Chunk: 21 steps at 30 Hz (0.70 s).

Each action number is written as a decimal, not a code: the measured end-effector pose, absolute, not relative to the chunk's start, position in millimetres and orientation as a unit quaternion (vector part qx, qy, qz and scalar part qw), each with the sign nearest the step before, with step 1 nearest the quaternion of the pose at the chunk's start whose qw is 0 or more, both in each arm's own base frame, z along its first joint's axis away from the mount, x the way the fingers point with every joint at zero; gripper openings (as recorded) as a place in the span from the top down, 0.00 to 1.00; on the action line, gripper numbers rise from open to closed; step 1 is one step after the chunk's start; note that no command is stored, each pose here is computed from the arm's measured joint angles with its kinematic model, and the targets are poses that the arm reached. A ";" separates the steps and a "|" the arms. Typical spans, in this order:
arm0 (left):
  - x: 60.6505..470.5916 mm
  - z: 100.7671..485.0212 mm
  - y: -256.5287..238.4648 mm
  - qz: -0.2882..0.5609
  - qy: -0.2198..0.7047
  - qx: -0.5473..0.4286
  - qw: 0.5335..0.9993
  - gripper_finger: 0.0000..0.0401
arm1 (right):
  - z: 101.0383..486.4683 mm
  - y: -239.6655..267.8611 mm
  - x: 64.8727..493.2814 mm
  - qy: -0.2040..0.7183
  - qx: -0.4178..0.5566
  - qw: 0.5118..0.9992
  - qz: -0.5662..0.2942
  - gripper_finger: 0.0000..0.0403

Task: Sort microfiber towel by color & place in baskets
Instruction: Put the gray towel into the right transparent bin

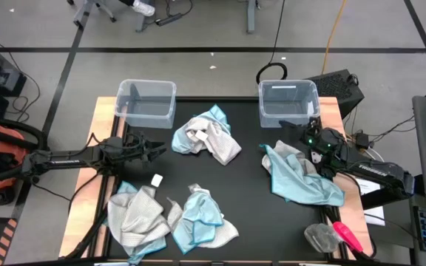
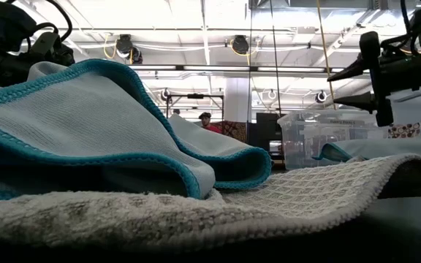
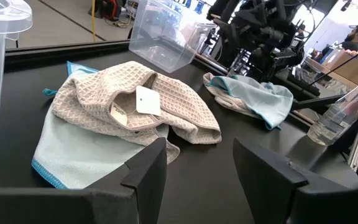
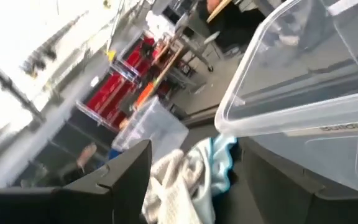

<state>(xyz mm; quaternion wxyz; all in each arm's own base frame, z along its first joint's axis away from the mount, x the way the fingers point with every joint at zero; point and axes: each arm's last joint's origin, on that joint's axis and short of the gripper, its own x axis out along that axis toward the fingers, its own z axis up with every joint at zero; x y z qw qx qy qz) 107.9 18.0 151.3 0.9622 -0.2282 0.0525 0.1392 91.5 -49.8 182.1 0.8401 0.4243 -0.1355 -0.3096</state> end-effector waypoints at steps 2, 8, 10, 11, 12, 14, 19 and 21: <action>107.9 151.4 18.0 0.139 0.052 -0.228 0.962 0.52 | 180.9 -49.8 91.5 -0.139 0.447 0.828 -0.309 0.40; 107.9 151.4 18.0 0.139 0.052 -0.228 0.962 0.52 | 182.9 -49.8 91.6 -0.159 0.477 0.812 -0.298 0.40; 107.9 151.3 18.0 0.139 0.053 -0.228 0.962 0.52 | 186.6 -49.8 91.6 -0.175 0.474 0.813 -0.289 0.40; 107.9 151.3 18.0 0.139 0.052 -0.228 0.962 0.52 | 188.4 -49.8 91.6 -0.183 0.472 0.814 -0.284 0.40; 107.9 151.4 18.0 0.139 0.052 -0.228 0.962 0.52 | 190.0 -49.7 91.5 -0.190 0.471 0.815 -0.280 0.40; 107.9 151.3 18.0 0.139 0.053 -0.228 0.962 0.52 | 192.6 -49.7 91.4 -0.206 0.484 0.807 -0.269 0.40; 107.9 151.4 18.0 0.139 0.052 -0.228 0.962 0.52 | 202.2 -49.0 90.5 -0.250 0.492 0.800 -0.235 0.40; 107.9 151.3 18.0 0.139 0.052 -0.228 0.962 0.52 | 208.1 -48.3 90.7 -0.263 0.468 0.816 -0.214 0.40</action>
